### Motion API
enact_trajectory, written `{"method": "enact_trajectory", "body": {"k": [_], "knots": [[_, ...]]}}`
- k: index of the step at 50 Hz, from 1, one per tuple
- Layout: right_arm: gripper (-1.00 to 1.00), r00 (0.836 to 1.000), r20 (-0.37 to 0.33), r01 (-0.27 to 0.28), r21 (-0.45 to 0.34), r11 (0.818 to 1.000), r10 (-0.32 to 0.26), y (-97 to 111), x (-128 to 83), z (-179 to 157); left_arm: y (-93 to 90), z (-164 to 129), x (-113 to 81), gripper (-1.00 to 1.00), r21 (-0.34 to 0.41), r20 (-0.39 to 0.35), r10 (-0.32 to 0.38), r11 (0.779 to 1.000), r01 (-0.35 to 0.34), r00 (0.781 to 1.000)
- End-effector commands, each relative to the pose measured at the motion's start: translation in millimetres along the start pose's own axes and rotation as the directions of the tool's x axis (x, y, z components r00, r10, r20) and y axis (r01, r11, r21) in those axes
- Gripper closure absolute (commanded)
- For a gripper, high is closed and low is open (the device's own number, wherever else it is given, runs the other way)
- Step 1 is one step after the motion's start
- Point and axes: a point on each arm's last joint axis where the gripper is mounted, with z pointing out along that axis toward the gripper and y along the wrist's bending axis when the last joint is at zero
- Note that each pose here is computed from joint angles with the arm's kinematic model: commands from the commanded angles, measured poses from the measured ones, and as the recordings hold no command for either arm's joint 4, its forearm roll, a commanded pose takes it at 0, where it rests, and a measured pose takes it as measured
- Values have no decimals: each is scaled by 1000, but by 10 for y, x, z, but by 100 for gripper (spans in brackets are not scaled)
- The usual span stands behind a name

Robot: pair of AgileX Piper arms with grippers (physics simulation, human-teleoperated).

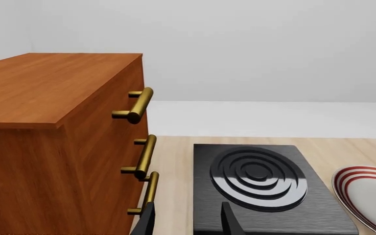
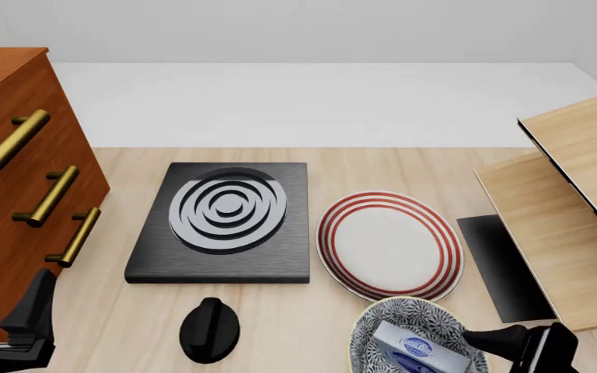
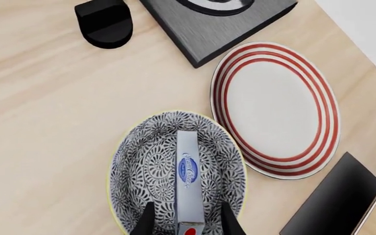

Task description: Pick up the cream cheese and put it in the bowl.

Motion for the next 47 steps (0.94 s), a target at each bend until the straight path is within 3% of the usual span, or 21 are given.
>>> {"method": "enact_trajectory", "body": {"k": [1,22,37,47], "knots": [[-100,998,54,16,24,1000,-17,-68,-194,-263,0,-9,3,-100,-1,0,0,1000,0,1000],[-100,976,212,25,93,995,-44,-203,-607,-1017,1,-6,2,-100,-1,0,0,1000,0,1000],[-100,942,334,-26,120,992,-16,-221,-683,-1459,1,3,0,-100,-1,0,0,1000,0,1000],[-100,905,423,-89,118,989,31,-196,-614,-1665,1,15,-4,-100,-1,0,0,1000,0,1000]]}}
